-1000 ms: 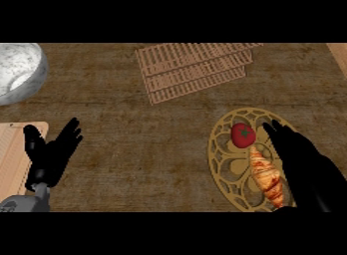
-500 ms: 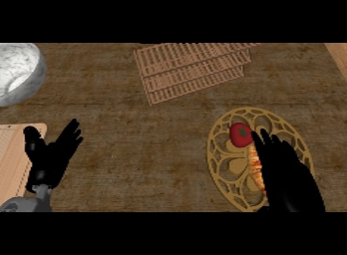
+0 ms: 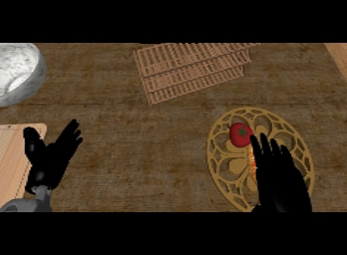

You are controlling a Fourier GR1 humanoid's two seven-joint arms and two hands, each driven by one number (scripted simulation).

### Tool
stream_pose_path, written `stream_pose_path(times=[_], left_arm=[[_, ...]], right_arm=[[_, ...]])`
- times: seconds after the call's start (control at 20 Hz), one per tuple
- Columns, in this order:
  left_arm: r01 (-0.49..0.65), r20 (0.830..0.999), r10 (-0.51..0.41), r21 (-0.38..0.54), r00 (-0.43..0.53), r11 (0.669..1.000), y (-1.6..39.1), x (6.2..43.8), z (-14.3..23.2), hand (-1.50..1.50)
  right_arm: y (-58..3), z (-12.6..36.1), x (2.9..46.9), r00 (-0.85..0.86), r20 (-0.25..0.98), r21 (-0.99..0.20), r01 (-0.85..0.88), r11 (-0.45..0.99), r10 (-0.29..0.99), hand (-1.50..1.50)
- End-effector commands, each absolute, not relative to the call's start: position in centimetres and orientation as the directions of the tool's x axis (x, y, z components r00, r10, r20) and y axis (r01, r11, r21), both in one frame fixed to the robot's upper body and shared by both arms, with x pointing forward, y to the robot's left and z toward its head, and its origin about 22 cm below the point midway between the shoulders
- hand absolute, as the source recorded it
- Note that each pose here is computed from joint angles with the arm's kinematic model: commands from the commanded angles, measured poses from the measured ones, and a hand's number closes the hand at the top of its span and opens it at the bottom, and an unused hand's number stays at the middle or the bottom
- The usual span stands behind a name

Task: Pick the croissant from the placemat and place it in the tiered shelf

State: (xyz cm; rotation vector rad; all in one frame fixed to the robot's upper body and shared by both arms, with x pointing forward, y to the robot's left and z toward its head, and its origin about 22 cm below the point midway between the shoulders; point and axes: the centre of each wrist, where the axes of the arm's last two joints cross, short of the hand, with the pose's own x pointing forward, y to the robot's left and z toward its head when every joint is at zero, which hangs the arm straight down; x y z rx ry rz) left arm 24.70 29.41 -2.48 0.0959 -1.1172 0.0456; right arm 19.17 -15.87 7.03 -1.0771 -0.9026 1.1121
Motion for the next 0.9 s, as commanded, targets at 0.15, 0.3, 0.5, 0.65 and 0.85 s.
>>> stream_pose_path(times=[0.15,0.3,0.5,0.65,0.85], left_arm=[[-0.077,0.896,-0.014,0.054,0.444,0.996,30.2,25.4,-2.7,0.0],[-0.1,0.902,-0.003,0.051,0.431,0.994,30.7,24.6,-2.5,0.0],[-0.086,0.898,-0.002,0.044,0.44,0.995,29.0,23.9,-1.4,0.0],[-0.088,0.902,-0.008,0.051,0.432,0.995,29.7,24.9,-4.2,0.0],[-0.086,0.892,0.002,0.042,0.452,0.995,28.4,24.3,-0.6,0.0]], right_arm=[[-17.1,5.6,19.7,0.279,0.004,-0.971,-0.227,0.07,0.96,-1.5],[-16.3,4.1,20.1,0.307,-0.05,-0.974,-0.224,0.021,0.95,-1.5],[-16.5,3.0,21.8,0.311,-0.053,-0.981,-0.192,0.008,0.949,-1.5],[-17.5,4.7,22.2,0.276,-0.072,-0.979,-0.205,-0.015,0.958,-1.5],[-18.6,1.4,23.0,0.282,-0.002,-0.987,-0.157,0.044,0.959,-1.5]])
